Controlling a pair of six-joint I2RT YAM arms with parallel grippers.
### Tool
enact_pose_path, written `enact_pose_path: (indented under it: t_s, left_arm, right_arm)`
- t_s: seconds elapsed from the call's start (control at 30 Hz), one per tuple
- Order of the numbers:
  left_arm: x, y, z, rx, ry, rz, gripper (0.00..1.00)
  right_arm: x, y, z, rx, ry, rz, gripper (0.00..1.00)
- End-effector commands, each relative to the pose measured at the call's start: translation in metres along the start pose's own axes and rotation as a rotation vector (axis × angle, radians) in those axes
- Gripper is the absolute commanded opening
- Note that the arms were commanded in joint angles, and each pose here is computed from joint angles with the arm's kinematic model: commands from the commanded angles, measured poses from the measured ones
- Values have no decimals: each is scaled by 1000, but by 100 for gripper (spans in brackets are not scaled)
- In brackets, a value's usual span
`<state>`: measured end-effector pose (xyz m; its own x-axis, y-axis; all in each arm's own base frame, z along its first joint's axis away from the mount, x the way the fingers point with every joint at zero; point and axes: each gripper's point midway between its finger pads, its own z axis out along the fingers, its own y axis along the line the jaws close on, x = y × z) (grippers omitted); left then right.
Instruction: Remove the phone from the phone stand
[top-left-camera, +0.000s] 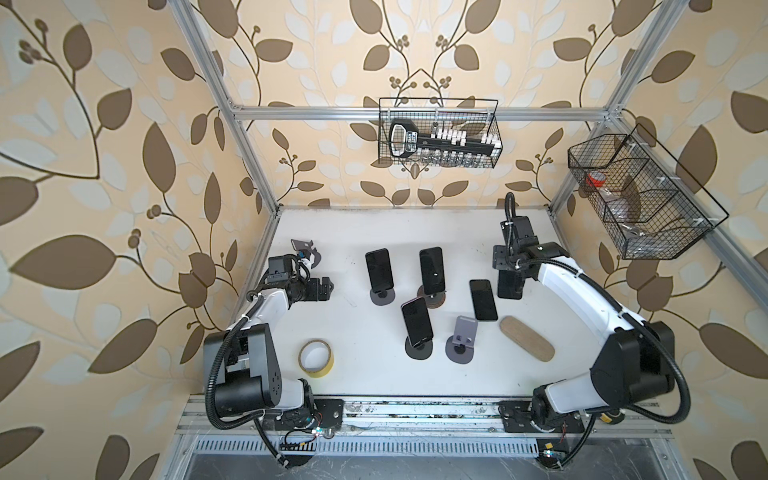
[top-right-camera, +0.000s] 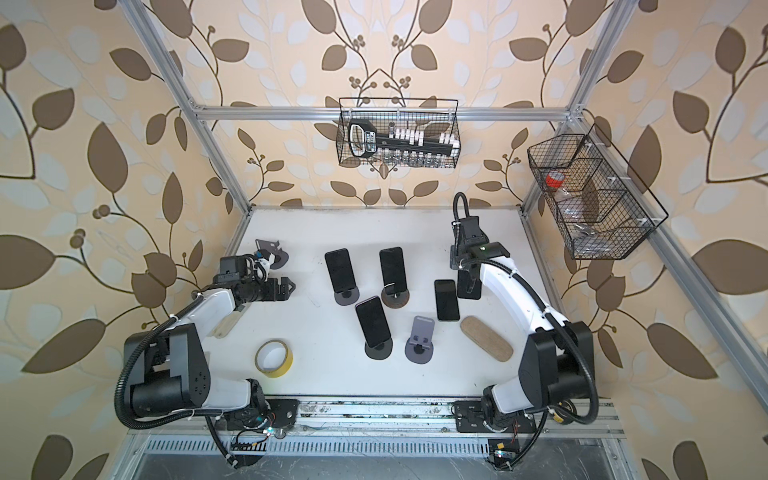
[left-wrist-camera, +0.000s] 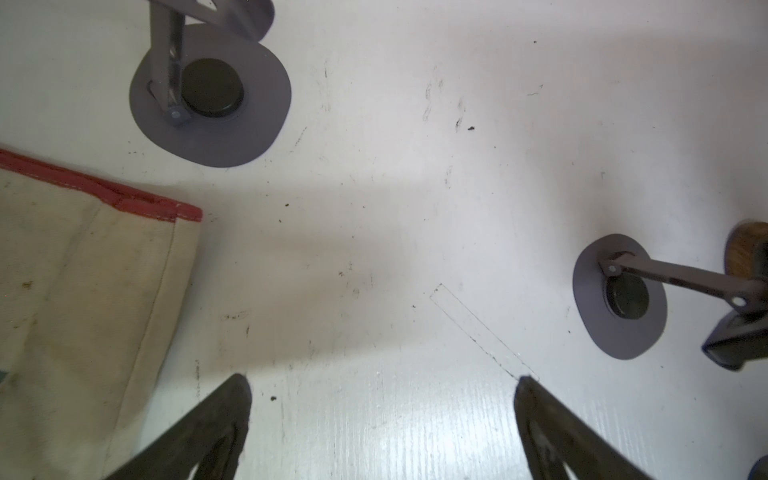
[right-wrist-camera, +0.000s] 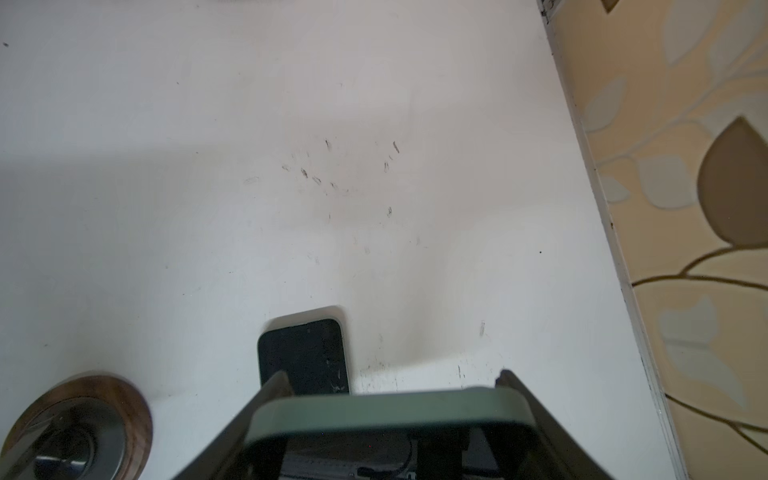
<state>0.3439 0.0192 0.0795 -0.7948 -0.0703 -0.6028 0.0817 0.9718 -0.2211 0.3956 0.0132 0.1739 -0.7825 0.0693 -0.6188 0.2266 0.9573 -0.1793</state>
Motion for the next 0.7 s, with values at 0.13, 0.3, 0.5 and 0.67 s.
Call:
enact_pose_path:
  t_s: [0.13,0.3,0.5,0.67]
  left_arm:
    - [-12,-7,-3,38,-18,6,99]
    - [-11,-7,-3,35,-17,6,99]
    - [-10,-6,-4,33,-14,3,99]
    - [-11,-5,-4,30,-14,2,99]
  right_arm:
    - [-31,-1,32,27,0,-45,62]
    - [-36,10,55,-8,23,-49,62]
    - [-43,20,84,-24,66,-81,63]
    - [-56,32,107,-57,69,-112,63]
